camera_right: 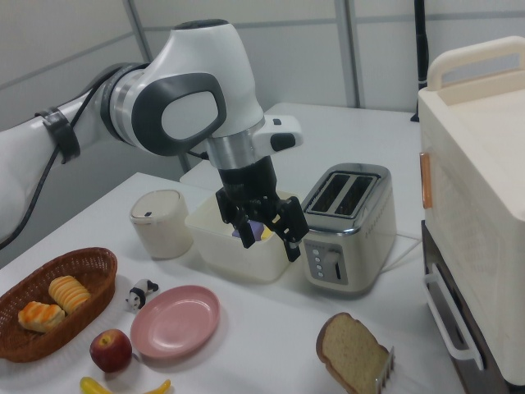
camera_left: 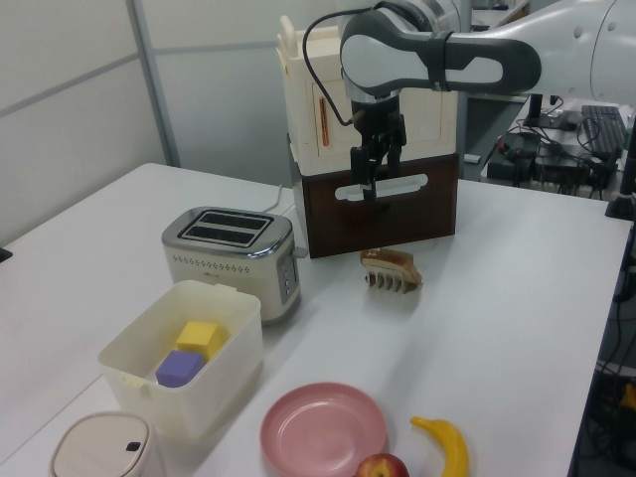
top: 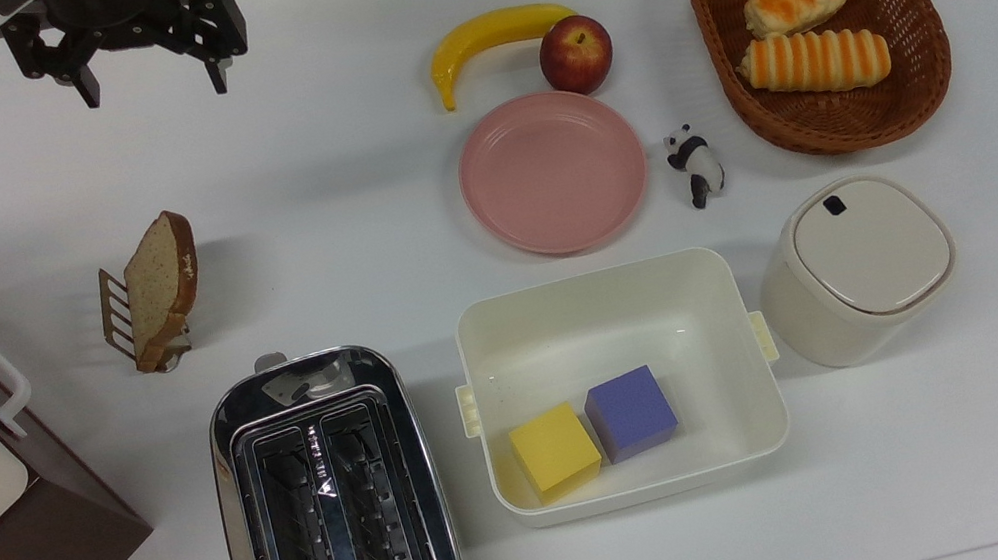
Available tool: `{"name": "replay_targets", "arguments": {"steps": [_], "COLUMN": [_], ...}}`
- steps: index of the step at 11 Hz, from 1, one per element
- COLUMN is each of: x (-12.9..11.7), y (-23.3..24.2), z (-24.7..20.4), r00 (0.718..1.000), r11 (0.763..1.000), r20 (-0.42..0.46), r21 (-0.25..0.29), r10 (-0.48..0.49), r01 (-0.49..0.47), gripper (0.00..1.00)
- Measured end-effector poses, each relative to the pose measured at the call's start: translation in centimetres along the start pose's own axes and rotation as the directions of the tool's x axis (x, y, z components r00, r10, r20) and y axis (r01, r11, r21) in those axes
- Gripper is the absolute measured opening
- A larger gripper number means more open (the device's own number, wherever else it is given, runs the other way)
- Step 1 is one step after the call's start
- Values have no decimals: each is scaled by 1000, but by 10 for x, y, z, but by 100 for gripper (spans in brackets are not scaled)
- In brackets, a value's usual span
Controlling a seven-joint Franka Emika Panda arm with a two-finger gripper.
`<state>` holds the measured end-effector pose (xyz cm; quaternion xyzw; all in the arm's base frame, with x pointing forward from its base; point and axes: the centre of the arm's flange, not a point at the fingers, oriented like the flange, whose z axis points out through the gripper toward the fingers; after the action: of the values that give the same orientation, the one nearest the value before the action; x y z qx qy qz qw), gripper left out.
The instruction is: Put the bread in the toaster
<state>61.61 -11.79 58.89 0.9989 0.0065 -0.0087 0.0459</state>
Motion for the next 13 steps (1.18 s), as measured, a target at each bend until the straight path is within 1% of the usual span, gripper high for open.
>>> {"name": "replay_targets", "arguments": {"steps": [13], "x": [-2], "y": [3], "z": [-4], "r00": [1000], "r11": [1000], "r20": [-7], "r21": [-1], "r10": [4], "r01": [-4], "gripper": [100]}}
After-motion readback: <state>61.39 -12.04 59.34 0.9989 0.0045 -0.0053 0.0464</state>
